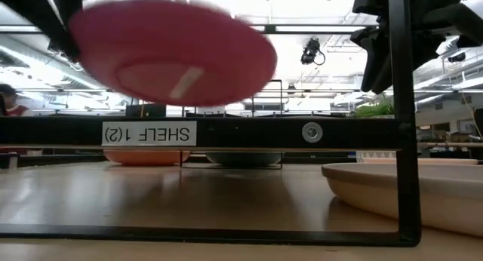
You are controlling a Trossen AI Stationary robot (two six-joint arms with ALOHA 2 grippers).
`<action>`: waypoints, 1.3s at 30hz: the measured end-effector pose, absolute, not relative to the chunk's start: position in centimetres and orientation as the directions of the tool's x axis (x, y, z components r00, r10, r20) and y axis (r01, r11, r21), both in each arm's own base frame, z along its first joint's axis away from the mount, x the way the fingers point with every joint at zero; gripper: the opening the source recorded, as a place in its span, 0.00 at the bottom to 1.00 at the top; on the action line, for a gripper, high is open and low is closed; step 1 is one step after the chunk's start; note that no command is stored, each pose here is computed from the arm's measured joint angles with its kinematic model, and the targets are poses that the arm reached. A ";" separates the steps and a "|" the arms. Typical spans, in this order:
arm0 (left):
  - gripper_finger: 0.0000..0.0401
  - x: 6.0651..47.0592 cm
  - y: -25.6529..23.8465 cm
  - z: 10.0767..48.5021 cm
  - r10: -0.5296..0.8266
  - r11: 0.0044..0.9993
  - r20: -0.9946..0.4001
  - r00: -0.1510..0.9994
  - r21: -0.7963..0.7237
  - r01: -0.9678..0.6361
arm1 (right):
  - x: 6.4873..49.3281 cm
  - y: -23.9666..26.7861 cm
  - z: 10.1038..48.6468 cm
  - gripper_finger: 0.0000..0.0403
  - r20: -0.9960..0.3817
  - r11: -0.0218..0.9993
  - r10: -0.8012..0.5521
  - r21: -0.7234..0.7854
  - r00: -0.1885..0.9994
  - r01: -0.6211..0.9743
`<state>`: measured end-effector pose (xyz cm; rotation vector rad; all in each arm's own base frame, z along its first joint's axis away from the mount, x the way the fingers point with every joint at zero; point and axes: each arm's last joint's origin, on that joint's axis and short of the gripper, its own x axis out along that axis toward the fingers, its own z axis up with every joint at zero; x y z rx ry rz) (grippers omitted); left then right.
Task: Place and stack plates onto a shelf
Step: Put the pink plate on the shelf, then stack the orange plate on top of the pink plate on the shelf
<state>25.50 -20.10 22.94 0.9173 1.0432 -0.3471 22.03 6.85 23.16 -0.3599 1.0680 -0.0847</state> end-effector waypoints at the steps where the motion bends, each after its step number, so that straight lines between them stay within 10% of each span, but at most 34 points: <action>1: 0.05 25.7 -20.2 22.4 0.178 0.571 -0.859 0.481 0.488 0.660 | 22.0 6.8 23.2 0.30 -0.840 0.939 -0.240 -0.328 0.487 -0.104; 9: 0.04 26.5 -20.6 20.8 0.189 0.480 -0.865 0.466 0.495 0.724 | 22.1 6.9 23.2 0.30 -0.846 0.944 -0.216 -0.308 0.487 -0.117; 25: 0.27 26.6 -20.6 22.3 0.073 0.640 -0.866 0.496 0.422 0.642 | 22.1 6.9 23.2 0.30 -0.846 0.941 -0.217 -0.314 0.486 -0.126; 39: 0.17 20.9 -12.7 22.8 0.189 0.759 -0.808 0.558 0.481 0.440 | 22.4 7.0 22.7 0.30 -0.823 0.932 -0.215 -0.334 0.526 -0.142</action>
